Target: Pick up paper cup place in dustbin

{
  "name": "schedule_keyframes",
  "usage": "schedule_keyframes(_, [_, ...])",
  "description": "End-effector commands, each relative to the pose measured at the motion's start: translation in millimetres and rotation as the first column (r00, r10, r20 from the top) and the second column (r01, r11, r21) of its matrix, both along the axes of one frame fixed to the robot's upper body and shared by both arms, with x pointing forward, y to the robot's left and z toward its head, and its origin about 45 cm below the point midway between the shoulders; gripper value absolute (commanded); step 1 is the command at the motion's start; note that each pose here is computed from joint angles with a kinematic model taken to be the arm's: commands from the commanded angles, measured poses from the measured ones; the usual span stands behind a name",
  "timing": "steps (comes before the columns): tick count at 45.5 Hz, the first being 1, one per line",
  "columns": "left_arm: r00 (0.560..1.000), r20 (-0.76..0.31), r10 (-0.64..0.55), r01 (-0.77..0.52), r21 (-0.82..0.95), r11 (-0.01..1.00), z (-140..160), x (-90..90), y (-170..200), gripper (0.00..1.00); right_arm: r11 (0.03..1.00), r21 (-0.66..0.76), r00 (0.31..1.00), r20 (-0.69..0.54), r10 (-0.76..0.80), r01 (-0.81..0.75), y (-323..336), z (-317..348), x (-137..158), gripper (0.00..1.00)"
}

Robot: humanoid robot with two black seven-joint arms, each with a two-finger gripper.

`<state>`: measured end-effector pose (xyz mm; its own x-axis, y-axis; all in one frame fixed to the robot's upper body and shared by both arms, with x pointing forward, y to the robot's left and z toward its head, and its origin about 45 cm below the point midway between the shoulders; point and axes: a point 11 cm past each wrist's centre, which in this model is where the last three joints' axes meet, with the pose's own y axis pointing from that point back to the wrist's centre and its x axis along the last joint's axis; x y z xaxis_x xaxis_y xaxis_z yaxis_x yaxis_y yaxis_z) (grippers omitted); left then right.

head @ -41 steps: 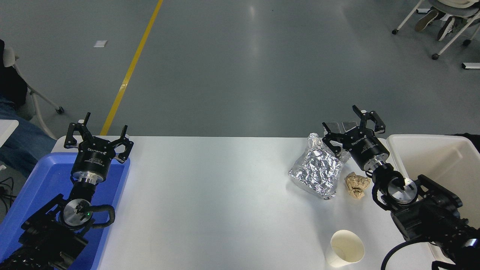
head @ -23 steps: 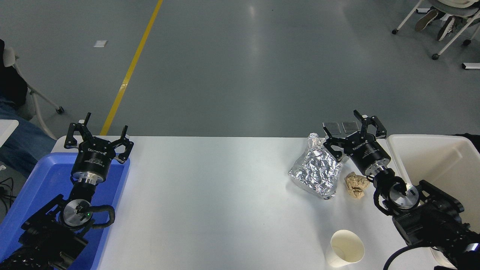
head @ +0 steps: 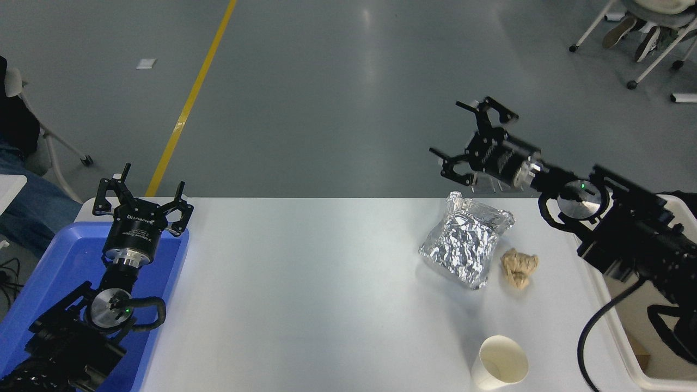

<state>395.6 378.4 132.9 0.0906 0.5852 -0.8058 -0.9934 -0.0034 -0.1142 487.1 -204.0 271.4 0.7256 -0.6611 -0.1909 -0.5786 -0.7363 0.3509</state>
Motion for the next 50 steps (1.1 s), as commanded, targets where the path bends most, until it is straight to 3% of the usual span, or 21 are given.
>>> schedule_keyframes(1, [1.000,0.000,0.003,-0.003,-0.002,1.000,0.1,0.0,0.6,1.00,0.797,-0.535,0.933,0.044,0.356,-0.279,30.4,49.5,-12.5,1.00])
schedule_keyframes(7, [1.000,0.001,0.003,-0.003,-0.002,1.000,0.2,0.0,0.5,1.00,0.578,-0.723,0.876,-0.078,0.475,-0.378,30.9,46.9,-32.3,1.00])
schedule_keyframes(11, [1.000,0.001,0.003,-0.003,-0.002,1.000,0.2,0.0,0.5,1.00,0.355,-0.825,0.816,-0.200,0.543,-0.439,33.5,51.1,-51.6,1.00])
schedule_keyframes(17, [1.000,0.001,0.001,-0.001,-0.001,1.000,0.1,0.0,0.2,1.00,0.164,-0.849,0.754,-0.339,0.562,-0.503,32.4,55.1,-81.8,1.00])
schedule_keyframes(23, [1.000,0.001,0.002,-0.002,-0.001,1.000,0.2,0.0,0.4,1.00,0.035,-0.832,0.703,-0.444,0.555,-0.553,33.8,63.1,-109.3,1.00])
schedule_keyframes(27, [1.000,0.001,0.002,-0.002,-0.001,1.000,0.2,0.0,0.4,1.00,0.015,-0.799,0.677,-0.500,0.541,-0.601,37.3,78.4,-127.6,1.00])
schedule_keyframes(31, [1.000,0.002,0.001,-0.001,-0.001,1.000,0.3,0.0,0.3,1.00,0.065,-0.807,0.704,-0.470,0.532,-0.587,47.0,100.1,-136.1,1.00])
schedule_keyframes(50, [1.000,0.001,0.001,-0.001,-0.002,1.000,-0.2,-0.5,0.5,1.00,0.088,-0.802,0.720,-0.475,0.506,-0.591,47.7,101.7,-140.1,1.00])
